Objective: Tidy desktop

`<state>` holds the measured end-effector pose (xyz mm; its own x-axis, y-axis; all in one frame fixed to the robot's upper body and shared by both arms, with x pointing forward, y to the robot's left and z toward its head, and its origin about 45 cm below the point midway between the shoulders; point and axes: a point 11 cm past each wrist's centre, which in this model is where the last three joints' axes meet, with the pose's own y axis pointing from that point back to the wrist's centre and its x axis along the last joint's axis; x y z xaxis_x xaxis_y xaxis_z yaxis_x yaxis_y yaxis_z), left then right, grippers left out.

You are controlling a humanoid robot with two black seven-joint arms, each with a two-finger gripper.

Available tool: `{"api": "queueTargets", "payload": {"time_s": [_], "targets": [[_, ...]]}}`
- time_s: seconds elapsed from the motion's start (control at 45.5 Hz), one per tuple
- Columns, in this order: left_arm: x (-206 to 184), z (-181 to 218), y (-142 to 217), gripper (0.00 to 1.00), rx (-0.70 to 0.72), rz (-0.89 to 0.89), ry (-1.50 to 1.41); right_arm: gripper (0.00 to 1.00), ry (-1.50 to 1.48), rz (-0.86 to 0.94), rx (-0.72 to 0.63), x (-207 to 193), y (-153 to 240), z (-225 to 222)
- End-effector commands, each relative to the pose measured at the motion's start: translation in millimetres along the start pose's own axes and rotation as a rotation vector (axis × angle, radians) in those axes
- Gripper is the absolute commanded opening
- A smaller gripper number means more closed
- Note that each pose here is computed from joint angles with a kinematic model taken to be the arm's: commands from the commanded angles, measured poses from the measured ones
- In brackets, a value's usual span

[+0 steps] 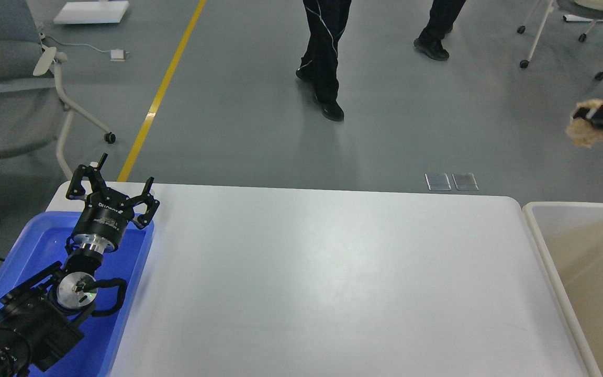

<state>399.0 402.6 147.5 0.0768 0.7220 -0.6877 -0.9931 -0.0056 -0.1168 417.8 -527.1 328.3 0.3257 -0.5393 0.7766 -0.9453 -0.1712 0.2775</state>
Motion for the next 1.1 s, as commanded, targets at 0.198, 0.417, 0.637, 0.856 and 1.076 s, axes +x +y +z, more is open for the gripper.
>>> {"api": "queueTargets", "payload": {"time_s": [0.198,0.417,0.637,0.856,1.076], "targets": [[-0.3,-0.6,0.0,1.00,0.001,0.000,0.001,0.00,-0.011,0.162,-0.508,-20.0,42.3,124.1],[-0.3,-0.6,0.0,1.00,0.001,0.000,0.001,0.00,-0.094,0.272,-0.686,-34.9,53.1,148.1],[0.0,0.1,0.0,1.00,0.000,0.000,0.000,0.00,-0.120,0.249,-0.846,-82.9,54.3,167.7],[0.0,0.1,0.0,1.00,0.000,0.000,0.000,0.00,-0.185,0.215,-0.852,-124.2,49.8,173.5],[0.0,0.1,0.0,1.00,0.000,0.000,0.000,0.00,-0.199,0.207,-0.856,-133.3,51.0,175.8]]}}
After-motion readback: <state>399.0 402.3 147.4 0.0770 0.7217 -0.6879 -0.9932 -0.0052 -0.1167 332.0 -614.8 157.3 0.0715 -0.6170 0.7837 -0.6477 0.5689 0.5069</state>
